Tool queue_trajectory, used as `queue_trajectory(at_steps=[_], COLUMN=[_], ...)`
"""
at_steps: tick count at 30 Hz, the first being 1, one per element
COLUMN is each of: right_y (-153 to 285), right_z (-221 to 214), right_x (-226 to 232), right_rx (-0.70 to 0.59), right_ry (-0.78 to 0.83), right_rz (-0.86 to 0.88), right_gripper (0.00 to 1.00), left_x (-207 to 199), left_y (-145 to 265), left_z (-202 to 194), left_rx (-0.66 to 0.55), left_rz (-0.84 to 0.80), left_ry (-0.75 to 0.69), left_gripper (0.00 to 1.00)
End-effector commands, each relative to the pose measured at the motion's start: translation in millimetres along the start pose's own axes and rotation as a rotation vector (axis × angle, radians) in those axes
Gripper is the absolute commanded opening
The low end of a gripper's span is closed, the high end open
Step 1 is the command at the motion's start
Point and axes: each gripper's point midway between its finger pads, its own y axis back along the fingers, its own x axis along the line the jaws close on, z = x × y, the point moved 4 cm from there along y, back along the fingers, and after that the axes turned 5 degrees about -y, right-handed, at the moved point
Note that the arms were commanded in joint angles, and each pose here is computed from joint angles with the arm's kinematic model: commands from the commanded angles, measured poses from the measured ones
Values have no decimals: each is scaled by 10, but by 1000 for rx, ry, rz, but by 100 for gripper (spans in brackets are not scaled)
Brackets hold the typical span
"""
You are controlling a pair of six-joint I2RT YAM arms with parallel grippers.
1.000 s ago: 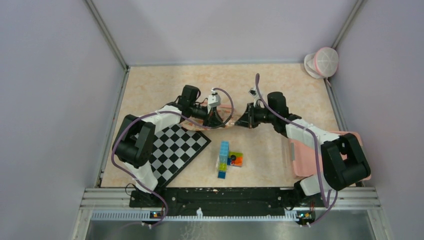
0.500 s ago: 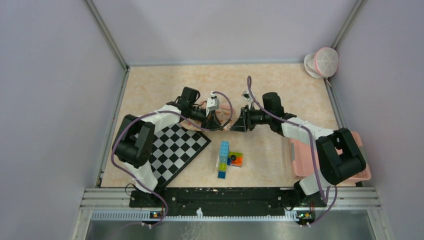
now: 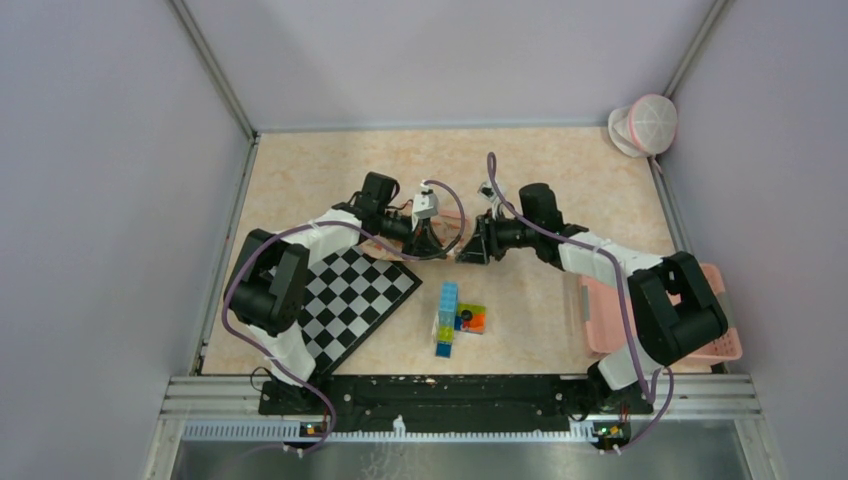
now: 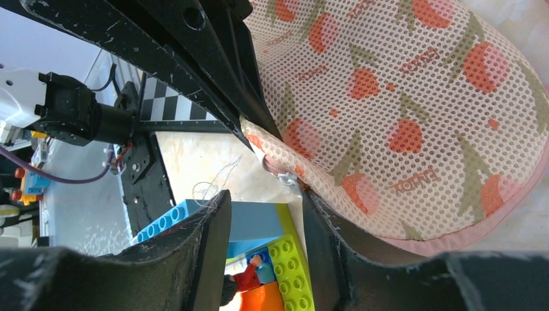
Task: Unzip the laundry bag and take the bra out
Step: Unzip the laundry bag at the center of the board.
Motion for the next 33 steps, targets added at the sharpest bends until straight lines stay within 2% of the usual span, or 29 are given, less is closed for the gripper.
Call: queue_trajectory(at_steps=[1, 9, 11, 15, 19, 22, 25, 28, 33], right_y=[-52, -105, -106, -115, -112, -109, -103, -89, -34], right_z=[163, 264, 276, 231, 166, 163, 195, 200, 180], right_x=[-48, -139, -165, -252, -212, -155, -124, -124, -145], right_rx=[-54, -121, -128, -113, -97, -96, -105, -108, -110], right_ry=[61, 23, 21, -2, 13, 40, 59, 66, 61], right_rz=[-34, -91, -108, -154, -116, -73, -57, -67, -111], right_gripper=[45, 45, 41, 40, 39, 34, 14, 0, 0], left_x=[-49, -54, -65, -88, -112, -129, -132, -116, -87], left_y=[48, 34, 35, 36, 43, 44, 43, 43, 53], left_z=[356, 360, 349, 359, 374, 388, 398, 390, 351], left_rx=[-78, -82, -80, -86, -94, -101, -103, -95, -76], left_rz=[-41, -59, -64, -77, -92, -107, -115, -107, -80], left_ry=[-79, -75, -79, -80, -81, -83, -82, -83, -78], left_gripper=[0, 0, 0, 0, 0, 0, 0, 0, 0])
